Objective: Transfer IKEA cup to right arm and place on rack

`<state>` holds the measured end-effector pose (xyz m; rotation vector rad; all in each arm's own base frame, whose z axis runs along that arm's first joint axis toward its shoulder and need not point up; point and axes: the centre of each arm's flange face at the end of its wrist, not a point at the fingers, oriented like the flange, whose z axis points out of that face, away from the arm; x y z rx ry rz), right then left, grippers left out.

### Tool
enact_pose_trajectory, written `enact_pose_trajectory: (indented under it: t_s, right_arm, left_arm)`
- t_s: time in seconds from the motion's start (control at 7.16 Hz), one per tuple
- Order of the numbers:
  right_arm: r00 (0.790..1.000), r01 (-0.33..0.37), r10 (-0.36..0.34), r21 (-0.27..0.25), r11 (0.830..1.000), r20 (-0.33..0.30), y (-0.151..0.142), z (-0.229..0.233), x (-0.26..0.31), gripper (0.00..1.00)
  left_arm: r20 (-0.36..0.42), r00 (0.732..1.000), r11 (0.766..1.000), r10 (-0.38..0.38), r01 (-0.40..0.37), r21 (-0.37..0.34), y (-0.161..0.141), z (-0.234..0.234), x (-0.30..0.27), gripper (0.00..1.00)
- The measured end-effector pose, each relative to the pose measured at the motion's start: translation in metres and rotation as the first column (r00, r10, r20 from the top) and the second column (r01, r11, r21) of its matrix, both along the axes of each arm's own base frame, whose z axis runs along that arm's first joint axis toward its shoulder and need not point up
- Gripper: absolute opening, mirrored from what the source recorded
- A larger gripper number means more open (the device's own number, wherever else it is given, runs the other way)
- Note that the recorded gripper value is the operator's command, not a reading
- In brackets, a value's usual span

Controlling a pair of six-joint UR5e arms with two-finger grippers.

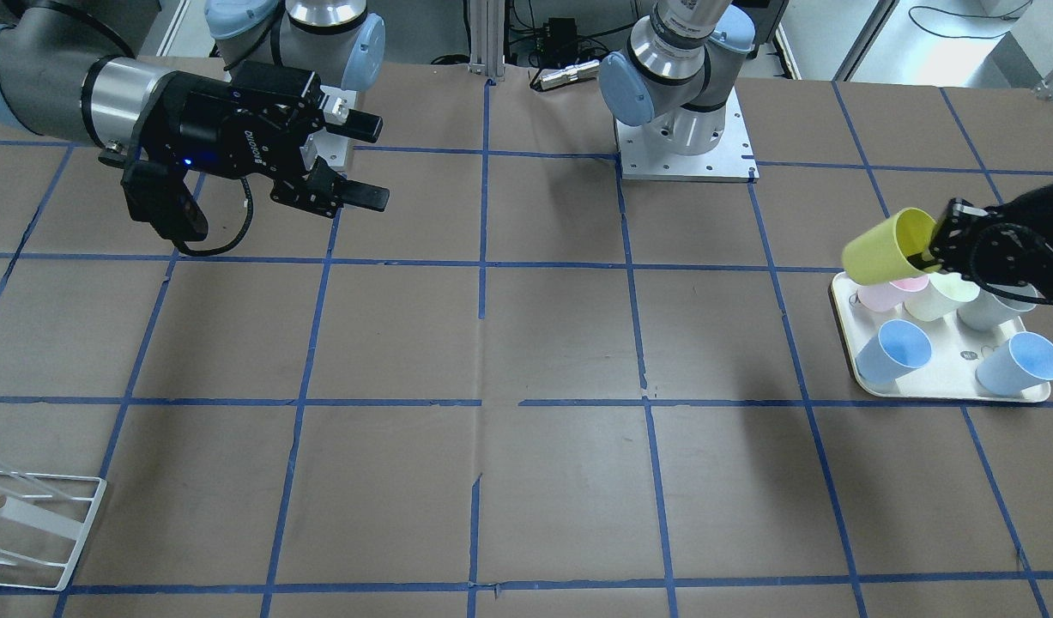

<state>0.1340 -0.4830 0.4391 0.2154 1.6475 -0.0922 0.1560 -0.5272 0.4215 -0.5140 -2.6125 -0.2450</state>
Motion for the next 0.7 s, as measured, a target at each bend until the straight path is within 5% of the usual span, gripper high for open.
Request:
enact_pose_trajectory:
  t_s: [0.28, 0.7]
  right_arm:
    - [0.998, 0.014, -0.013, -0.013, 1.000, 0.058, 0.003, -0.007, 0.001, 1.00]
    - [0.993, 0.024, -0.023, -0.006, 1.000, 0.114, 0.008, -0.016, 0.003, 1.00]
  left_arm:
    - [-0.175, 0.962, 0.971, 0.211, -0.185, 0.153, 0.017, 0.020, -0.076, 0.00]
    - [-0.403, 0.825, 0.910, 0.397, -0.295, 0.292, 0.034, -0.002, -0.136, 0.00]
